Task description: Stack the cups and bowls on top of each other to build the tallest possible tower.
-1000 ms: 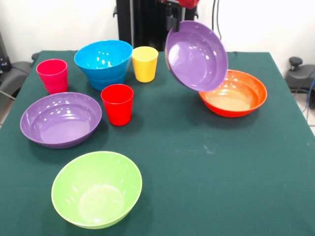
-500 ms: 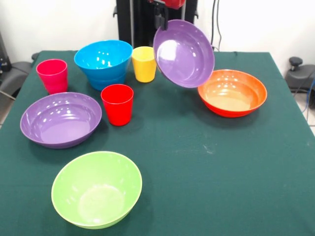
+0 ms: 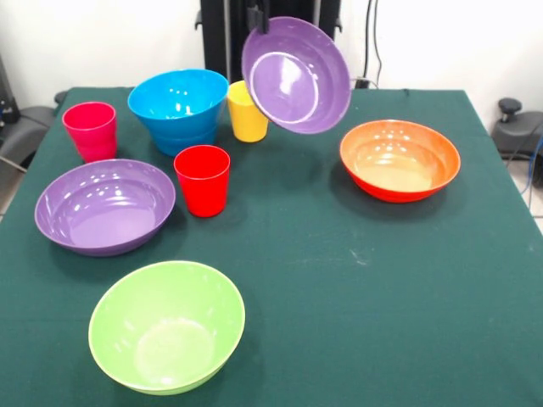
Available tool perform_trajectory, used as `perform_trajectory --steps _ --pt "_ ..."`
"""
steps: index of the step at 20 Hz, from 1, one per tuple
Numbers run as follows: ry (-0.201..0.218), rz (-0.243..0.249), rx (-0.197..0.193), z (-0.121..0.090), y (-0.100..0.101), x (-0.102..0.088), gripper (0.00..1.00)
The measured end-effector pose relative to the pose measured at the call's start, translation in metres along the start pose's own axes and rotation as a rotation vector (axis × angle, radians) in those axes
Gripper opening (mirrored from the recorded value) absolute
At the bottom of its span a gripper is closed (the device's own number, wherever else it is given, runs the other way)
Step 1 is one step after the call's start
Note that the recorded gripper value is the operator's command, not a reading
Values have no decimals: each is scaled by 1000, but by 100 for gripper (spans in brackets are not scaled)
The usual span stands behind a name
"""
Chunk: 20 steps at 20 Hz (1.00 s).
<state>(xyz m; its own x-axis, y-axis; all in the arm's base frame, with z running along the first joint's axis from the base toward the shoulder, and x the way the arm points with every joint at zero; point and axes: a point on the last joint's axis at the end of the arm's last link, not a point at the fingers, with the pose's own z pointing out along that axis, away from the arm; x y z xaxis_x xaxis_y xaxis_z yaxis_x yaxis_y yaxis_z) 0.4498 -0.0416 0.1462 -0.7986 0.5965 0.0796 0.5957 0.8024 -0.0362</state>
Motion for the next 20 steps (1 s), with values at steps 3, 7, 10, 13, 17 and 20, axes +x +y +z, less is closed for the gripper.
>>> perform_trajectory --steps 3,7,10,13,17,20 --pt "-13 29 -6 -8 -20 -6 0" --pt "-18 63 -9 -12 -49 -11 0" --pt "-17 76 -10 -12 -63 -12 0" --pt "-12 87 -12 -12 -80 -13 0" --pt "-4 90 -15 -9 -97 -14 0" --pt "7 81 -18 -5 -108 -11 0"
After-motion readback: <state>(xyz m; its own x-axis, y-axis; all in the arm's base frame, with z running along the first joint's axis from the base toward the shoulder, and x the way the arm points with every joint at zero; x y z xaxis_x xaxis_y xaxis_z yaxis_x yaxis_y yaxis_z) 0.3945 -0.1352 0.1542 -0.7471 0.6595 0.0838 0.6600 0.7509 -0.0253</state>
